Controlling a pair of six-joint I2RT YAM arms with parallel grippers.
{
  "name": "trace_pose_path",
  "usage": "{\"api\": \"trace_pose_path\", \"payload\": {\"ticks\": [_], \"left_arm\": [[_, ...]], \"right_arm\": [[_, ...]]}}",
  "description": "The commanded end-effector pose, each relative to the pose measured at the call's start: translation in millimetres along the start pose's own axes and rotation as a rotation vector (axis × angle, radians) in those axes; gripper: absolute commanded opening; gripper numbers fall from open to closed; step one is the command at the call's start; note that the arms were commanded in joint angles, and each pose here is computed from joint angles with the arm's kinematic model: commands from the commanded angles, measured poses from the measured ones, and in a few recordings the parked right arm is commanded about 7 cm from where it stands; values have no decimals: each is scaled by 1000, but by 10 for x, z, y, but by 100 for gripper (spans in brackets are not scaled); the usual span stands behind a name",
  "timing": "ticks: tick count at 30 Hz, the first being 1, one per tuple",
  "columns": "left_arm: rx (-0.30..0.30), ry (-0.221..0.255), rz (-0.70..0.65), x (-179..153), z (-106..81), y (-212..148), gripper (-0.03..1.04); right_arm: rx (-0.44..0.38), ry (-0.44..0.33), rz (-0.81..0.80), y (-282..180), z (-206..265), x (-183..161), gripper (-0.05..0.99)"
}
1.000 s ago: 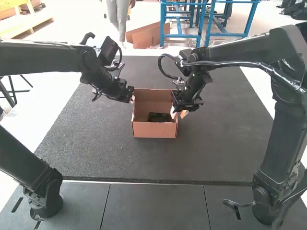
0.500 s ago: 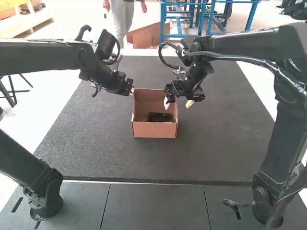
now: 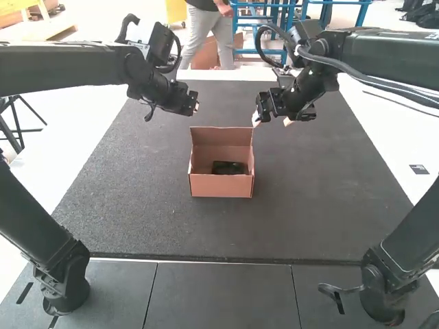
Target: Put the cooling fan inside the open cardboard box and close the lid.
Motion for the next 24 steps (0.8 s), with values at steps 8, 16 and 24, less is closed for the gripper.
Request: {"api": "trace_pose_path", "payload": {"ticks": [8, 16, 24], "left_arm": [[-70, 79, -14, 72, -427, 77, 97], [-81, 104, 27, -33, -505, 120, 97], [-95, 127, 65, -188, -585, 143, 97]], "right_arm": [[-41, 13, -214, -503, -144, 236, 91], [-60, 49, -174, -561, -235, 108, 91], [-186, 133, -149, -573, -582, -15, 91]]}}
Point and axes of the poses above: each hand's point on the last joint's axis, 136 mm out from that joint toward the fingers, its own y axis out along the fingers, its own z axis along the line the jaws close on, x = y × z, the point moved 7 cm from there along -y, back along the fingers, and after that the axes turned 2 degrees about -y, right-handed, at the moved point
